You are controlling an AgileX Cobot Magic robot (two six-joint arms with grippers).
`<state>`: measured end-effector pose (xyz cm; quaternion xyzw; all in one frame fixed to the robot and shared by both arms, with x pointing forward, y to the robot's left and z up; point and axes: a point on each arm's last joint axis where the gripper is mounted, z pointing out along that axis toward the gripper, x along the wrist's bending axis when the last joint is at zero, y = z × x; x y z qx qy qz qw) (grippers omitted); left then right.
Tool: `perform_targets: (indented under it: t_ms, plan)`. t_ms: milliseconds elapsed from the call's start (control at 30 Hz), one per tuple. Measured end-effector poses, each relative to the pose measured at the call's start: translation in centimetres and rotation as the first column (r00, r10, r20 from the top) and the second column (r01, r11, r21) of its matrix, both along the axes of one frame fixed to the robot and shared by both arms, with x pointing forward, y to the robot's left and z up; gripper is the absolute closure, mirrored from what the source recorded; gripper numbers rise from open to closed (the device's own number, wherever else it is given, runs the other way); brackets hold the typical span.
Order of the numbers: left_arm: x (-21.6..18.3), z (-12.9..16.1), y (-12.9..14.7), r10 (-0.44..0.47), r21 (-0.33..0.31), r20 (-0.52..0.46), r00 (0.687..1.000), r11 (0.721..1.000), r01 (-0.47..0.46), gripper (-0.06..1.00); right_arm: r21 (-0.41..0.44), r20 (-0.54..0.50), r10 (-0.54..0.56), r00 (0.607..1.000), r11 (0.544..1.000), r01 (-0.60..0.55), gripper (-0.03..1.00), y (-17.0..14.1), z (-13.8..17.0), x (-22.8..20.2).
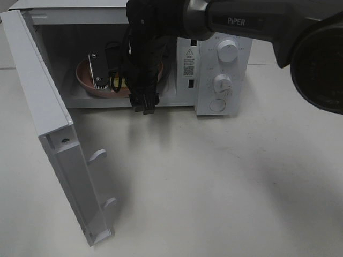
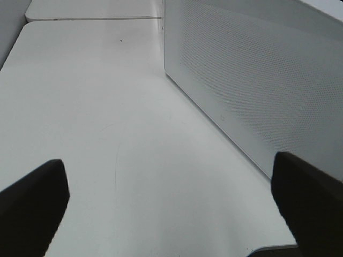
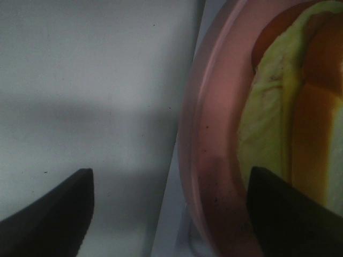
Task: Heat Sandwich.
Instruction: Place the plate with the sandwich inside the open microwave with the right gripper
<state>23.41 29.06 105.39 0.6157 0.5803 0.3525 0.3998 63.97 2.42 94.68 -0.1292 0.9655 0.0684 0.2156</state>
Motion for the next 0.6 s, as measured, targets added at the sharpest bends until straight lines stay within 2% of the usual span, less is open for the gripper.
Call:
perform_targets:
  t_ms: [133, 300, 433, 600]
  plan:
    - [0.0, 0.0, 0.0, 0.000, 0.000, 0.000, 1.000, 1.000, 0.000, -0.02, 0.025, 0.002, -0.059, 0.998, 0.998, 0.059, 0.21, -0.5, 0.7, -0.5]
    - [0.0, 0.0, 0.0, 0.000, 0.000, 0.000, 1.000, 1.000, 0.000, -0.02, 0.015, 0.009, -0.110, 0.994, 0.994, 0.110, 0.21, -1.3, 1.1, -1.2]
    - [0.0, 0.0, 0.0, 0.000, 0.000, 0.000, 1.000, 1.000, 0.000, -0.02, 0.005, 0.018, -0.110, 0.994, 0.994, 0.110, 0.21, -1.6, 1.0, -2.3]
    - [0.0, 0.0, 0.0, 0.000, 0.000, 0.000, 1.000, 1.000, 0.000, -0.02, 0.034, 0.041, -0.101, 0.994, 0.994, 0.099, 0.21, -2.2, 1.8, -3.5]
